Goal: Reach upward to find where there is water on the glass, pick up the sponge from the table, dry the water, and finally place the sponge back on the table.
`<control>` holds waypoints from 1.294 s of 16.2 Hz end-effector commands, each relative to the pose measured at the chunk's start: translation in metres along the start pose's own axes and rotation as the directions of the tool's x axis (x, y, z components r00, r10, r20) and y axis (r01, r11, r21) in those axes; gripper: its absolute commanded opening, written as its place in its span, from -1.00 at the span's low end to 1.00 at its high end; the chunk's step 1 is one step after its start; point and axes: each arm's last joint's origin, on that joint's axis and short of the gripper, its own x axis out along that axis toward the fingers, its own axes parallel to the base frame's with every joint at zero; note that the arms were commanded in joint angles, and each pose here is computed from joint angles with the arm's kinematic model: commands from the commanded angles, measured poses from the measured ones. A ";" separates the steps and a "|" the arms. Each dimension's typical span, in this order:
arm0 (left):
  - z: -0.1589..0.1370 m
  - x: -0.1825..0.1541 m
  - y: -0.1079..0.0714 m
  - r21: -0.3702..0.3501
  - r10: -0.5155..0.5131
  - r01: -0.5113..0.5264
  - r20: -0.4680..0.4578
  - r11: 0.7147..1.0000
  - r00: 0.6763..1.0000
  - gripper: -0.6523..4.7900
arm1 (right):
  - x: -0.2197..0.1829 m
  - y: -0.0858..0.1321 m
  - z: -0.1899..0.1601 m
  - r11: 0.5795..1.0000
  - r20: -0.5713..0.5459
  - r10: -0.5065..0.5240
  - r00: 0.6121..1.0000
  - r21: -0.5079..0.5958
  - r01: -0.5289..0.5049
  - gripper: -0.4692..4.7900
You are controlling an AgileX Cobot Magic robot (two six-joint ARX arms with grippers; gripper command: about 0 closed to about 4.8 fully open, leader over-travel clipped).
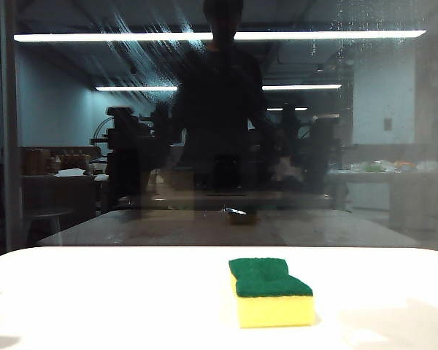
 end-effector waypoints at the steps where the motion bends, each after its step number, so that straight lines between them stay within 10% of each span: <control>1: 0.002 0.000 0.000 0.001 -0.001 0.001 0.009 1.000 1.000 -0.78 | 0.000 0.000 0.003 1.000 0.018 -0.002 1.000 -0.002 0.002 -0.82; 12: 0.014 -0.001 0.000 0.003 0.001 -0.001 0.026 1.000 1.000 -0.78 | -0.003 -0.001 0.016 1.000 0.075 -0.012 0.997 -0.002 0.012 -0.83; 21: 0.152 -0.027 -0.004 0.008 0.069 -0.071 0.147 0.997 0.987 -0.78 | -0.068 -0.008 0.162 0.982 0.257 -0.169 0.952 0.131 0.139 -0.83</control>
